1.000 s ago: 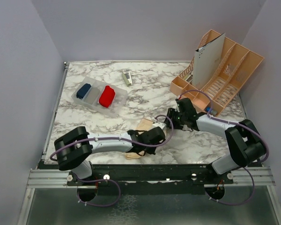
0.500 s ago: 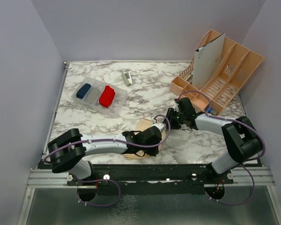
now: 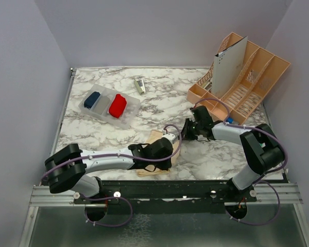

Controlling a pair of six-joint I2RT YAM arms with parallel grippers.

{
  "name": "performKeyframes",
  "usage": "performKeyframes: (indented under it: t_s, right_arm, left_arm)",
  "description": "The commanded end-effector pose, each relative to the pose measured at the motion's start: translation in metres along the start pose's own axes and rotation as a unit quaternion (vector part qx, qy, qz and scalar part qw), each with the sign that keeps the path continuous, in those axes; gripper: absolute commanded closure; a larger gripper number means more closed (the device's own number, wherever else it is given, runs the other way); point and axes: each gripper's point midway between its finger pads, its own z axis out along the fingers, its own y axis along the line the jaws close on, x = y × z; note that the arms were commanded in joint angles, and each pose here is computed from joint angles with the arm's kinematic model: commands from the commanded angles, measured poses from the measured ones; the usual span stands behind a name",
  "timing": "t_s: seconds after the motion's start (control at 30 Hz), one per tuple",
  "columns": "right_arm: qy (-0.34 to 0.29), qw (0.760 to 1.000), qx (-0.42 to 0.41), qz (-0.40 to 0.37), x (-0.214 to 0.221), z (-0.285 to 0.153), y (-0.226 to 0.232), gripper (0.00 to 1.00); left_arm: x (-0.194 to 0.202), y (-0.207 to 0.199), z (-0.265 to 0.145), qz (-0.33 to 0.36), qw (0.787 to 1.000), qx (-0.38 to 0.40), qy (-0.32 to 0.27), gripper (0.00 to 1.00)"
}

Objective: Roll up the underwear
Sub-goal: Fold the underwear at the center of the board.

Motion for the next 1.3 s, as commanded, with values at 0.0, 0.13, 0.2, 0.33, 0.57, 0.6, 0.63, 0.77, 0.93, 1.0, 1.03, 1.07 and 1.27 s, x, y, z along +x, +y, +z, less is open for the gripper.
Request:
performKeyframes:
  t_s: [0.0,0.13,0.2,0.33,0.57,0.6,0.63,0.77,0.93,1.0,1.03,1.07,1.27]
  right_arm:
    - [-0.004,0.999,0.033,-0.018,-0.007,-0.01,-0.005,0.97]
    - [-0.022,0.998,0.055,-0.03,-0.021,-0.022,-0.004,0.97]
    - [-0.023,0.998,0.053,-0.032,-0.024,-0.025,0.0,0.97]
    - [-0.027,0.997,0.061,-0.033,-0.03,-0.03,0.003,0.97]
    - [-0.03,0.991,0.114,-0.058,-0.045,-0.039,0.009,0.97]
    - [-0.03,0.99,0.126,-0.064,-0.047,-0.039,0.011,0.97]
    - [-0.031,0.988,0.137,-0.07,-0.048,-0.038,0.012,0.97]
    - [-0.031,0.98,0.177,-0.09,-0.057,-0.032,0.019,0.97]
    - [-0.016,0.97,0.214,-0.116,-0.068,-0.022,0.034,0.96]
    - [-0.008,0.966,0.222,-0.131,-0.071,-0.015,0.044,0.96]
    - [-0.004,0.963,0.231,-0.137,-0.071,-0.012,0.046,0.95]
    - [-0.003,0.961,0.238,-0.142,-0.074,-0.009,0.051,0.95]
    - [0.011,0.948,0.273,-0.165,-0.079,0.012,0.069,0.93]
  left_arm:
    - [-0.009,-0.005,-0.011,-0.013,0.999,0.018,-0.028,1.0]
    - [-0.01,-0.005,-0.014,-0.024,0.998,0.029,-0.04,1.0]
    - [-0.008,-0.005,-0.013,-0.029,0.998,0.035,-0.041,1.0]
    - [-0.007,-0.007,-0.013,-0.042,0.997,0.051,-0.05,1.0]
    - [-0.006,0.009,-0.016,-0.089,0.991,0.059,-0.081,1.0]
    - [-0.007,0.011,-0.018,-0.093,0.99,0.062,-0.086,1.0]
    - [-0.008,0.013,-0.018,-0.097,0.989,0.065,-0.088,1.0]
    - [-0.016,0.008,-0.022,-0.106,0.984,0.101,-0.102,1.0]
    - [-0.022,0.019,-0.025,-0.129,0.98,0.103,-0.116,1.0]
    - [-0.024,0.032,-0.027,-0.152,0.976,0.094,-0.123,1.0]
    - [-0.024,0.039,-0.028,-0.165,0.974,0.09,-0.126,1.0]
    - [-0.024,0.046,-0.029,-0.177,0.972,0.084,-0.129,1.0]
    - [-0.018,0.083,-0.031,-0.225,0.963,0.047,-0.138,1.0]
